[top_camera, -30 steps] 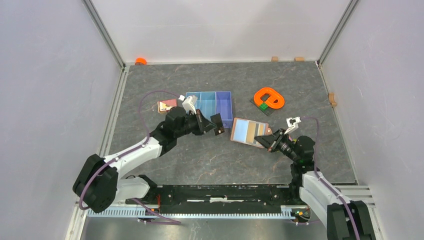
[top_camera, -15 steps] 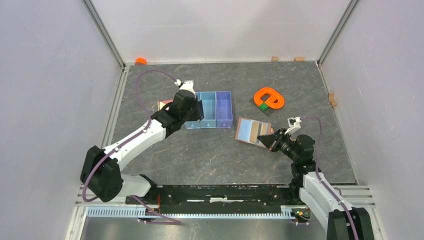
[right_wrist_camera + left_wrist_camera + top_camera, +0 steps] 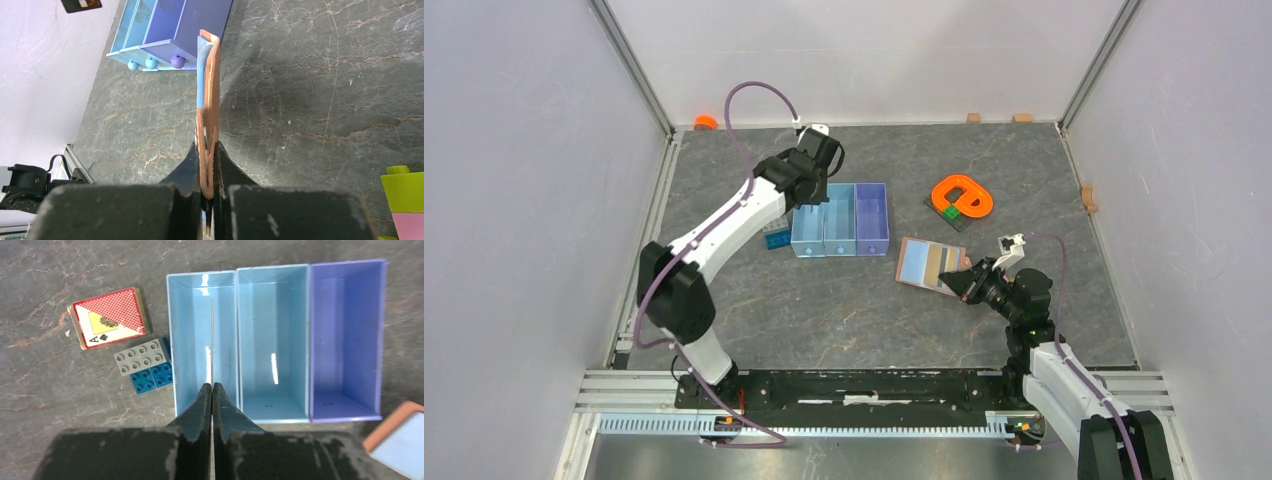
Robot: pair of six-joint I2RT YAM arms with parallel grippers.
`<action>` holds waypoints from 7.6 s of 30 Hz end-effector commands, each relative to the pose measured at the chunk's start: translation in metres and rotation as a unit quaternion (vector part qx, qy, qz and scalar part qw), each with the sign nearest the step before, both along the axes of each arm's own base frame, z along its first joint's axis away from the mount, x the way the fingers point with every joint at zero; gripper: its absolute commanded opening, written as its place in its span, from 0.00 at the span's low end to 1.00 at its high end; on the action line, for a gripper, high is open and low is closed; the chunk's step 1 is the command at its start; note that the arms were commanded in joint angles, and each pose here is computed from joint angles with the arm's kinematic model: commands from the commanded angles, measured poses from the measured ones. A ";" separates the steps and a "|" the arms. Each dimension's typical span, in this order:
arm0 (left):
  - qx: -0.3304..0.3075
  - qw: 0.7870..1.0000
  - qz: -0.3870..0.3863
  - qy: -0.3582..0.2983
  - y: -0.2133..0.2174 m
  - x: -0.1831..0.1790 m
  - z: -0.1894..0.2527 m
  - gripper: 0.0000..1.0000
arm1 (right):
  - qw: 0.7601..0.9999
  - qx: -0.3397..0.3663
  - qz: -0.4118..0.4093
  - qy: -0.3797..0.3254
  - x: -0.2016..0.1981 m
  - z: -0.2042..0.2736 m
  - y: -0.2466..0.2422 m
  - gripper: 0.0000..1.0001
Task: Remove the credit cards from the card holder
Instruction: Place the credit card in the storage box, then remove the credit card from the card holder.
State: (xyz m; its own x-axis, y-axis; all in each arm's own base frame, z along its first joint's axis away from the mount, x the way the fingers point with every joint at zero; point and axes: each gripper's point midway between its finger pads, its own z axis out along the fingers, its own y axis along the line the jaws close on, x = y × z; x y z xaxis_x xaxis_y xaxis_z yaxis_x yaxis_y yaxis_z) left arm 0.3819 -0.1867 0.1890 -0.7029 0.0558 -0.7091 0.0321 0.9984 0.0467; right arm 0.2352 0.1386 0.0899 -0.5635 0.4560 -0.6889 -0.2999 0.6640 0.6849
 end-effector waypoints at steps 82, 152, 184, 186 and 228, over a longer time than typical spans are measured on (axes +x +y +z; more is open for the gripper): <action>-0.157 0.937 0.042 -0.309 0.038 -0.004 -0.072 0.08 | 0.998 -0.013 -0.011 -0.055 0.016 0.022 -0.004 0.00; -0.350 0.901 -0.187 -0.176 -0.082 -0.162 0.005 1.00 | 0.985 0.077 0.139 -0.063 -0.025 0.062 0.036 0.00; -0.428 0.826 -0.354 -0.098 -0.160 -0.195 -0.014 0.56 | 0.958 0.133 0.239 -0.080 -0.056 0.085 0.064 0.00; -0.422 0.831 -0.348 -0.101 -0.159 -0.192 -0.016 0.34 | 0.959 0.124 0.243 -0.071 -0.055 0.079 0.068 0.00; -0.355 0.881 -0.307 -0.055 -0.157 -0.174 -0.046 0.02 | 0.969 -0.008 0.223 -0.105 -0.036 0.069 0.078 0.00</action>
